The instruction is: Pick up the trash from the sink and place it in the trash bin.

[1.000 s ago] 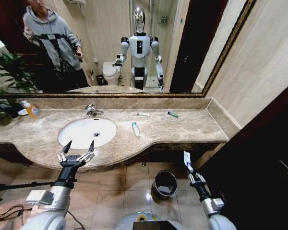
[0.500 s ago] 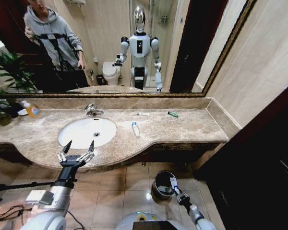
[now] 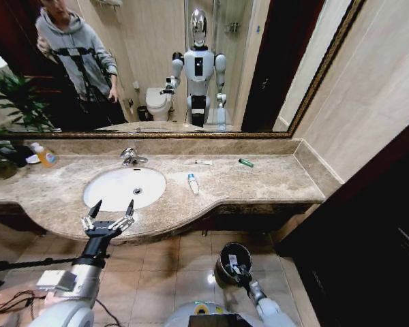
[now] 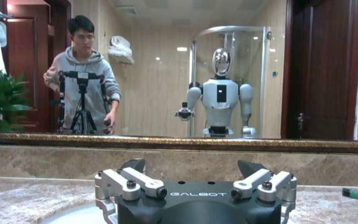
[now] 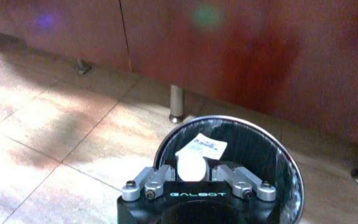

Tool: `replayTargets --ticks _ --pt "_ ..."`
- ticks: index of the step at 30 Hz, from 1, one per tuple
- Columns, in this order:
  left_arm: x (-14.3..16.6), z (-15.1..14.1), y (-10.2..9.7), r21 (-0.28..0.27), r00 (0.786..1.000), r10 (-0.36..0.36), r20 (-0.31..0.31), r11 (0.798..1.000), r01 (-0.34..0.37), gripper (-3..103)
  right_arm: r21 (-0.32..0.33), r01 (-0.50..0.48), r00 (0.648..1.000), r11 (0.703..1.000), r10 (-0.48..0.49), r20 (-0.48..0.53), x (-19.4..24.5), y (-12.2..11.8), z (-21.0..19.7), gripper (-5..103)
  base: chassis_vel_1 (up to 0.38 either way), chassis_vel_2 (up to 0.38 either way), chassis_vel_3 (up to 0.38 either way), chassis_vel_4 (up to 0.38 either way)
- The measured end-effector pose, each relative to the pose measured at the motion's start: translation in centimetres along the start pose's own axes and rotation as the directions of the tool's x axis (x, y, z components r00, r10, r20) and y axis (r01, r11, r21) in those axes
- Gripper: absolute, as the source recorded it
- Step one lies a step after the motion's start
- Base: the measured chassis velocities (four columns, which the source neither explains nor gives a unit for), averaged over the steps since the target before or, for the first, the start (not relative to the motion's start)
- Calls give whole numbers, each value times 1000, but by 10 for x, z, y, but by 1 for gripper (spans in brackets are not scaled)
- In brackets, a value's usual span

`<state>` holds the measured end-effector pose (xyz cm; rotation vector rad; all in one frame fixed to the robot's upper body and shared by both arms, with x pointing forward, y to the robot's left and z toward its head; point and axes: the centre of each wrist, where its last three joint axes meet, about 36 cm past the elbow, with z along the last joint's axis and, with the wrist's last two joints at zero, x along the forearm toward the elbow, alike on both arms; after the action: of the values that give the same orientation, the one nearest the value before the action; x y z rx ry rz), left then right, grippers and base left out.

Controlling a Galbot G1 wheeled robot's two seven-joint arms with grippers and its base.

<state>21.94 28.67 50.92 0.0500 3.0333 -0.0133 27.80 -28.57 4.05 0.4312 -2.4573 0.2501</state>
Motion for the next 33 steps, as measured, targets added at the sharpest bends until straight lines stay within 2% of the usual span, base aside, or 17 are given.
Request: replayTargets --ticks 2,5,7,12,13,16,17,18,19,21,22,25,26,28,29,31,33 --pt "0 0 0 0 1000 0 0 1000 0 100 0 -3 1000 1000 3 3 -1 -1 -2 25 0 0 0 0" --pt "0 0 0 0 1000 0 0 1000 0 100 5 -21 1000 1000 21 5 0 -2 -1 41 0 0 0 0" --pt "0 0 0 0 1000 0 0 1000 0 100 5 -25 1000 1000 25 5 1 -2 0 41 0 0 0 0" --pt "0 0 0 0 1000 0 0 1000 0 100 -32 -91 996 995 91 7 3 -6 4 62 0 0 0 0" --pt "0 0 0 0 1000 0 0 1000 0 100 -32 -91 996 995 91 7 3 -6 4 62 0 0 0 0" --pt "0 0 0 0 1000 0 0 1000 0 100 -41 -121 992 992 122 24 7 -15 4 79 0 0 0 0" --pt "0 0 0 0 1000 0 0 1000 0 100 -57 -137 990 989 139 36 9 -19 2 84 0 0 0 0" --pt "0 0 0 0 1000 0 0 1000 0 100 -57 -137 990 989 139 36 9 -19 2 84 0 0 0 0" --pt "0 0 0 0 1000 0 0 1000 0 100 -84 -156 985 984 161 55 11 -22 -1 84 0 0 0 0" --pt "0 0 0 0 1000 0 0 1000 0 100 -147 -199 972 969 214 93 20 -33 -11 94 0 0 0 0" --pt "0 0 0 0 1000 0 0 1000 0 100 -147 -199 972 969 214 93 20 -33 -11 94 0 0 0 0" --pt "0 0 0 0 1000 0 0 1000 0 100 -189 -262 945 946 292 150 50 -63 -27 100 0 0 0 0" --pt "0 0 0 0 1000 0 0 1000 0 100 -189 -262 945 946 292 150 50 -63 -27 100 0 0 0 0" --pt "0 0 0 0 1000 0 0 1000 0 100 -212 -305 913 928 349 211 75 -93 -49 100 0 0 0 0" --pt "0 0 0 0 1000 0 0 1000 0 100 -212 -305 913 928 349 211 75 -93 -49 100 0 0 0 0" --pt "0 0 0 0 1000 0 0 1000 0 100 -259 -328 881 908 393 262 110 -113 -77 100 0 0 0 0" --pt "0 0 0 0 1000 0 0 1000 0 100 -284 -333 857 899 415 305 134 -116 -95 100 0 0 0 0"
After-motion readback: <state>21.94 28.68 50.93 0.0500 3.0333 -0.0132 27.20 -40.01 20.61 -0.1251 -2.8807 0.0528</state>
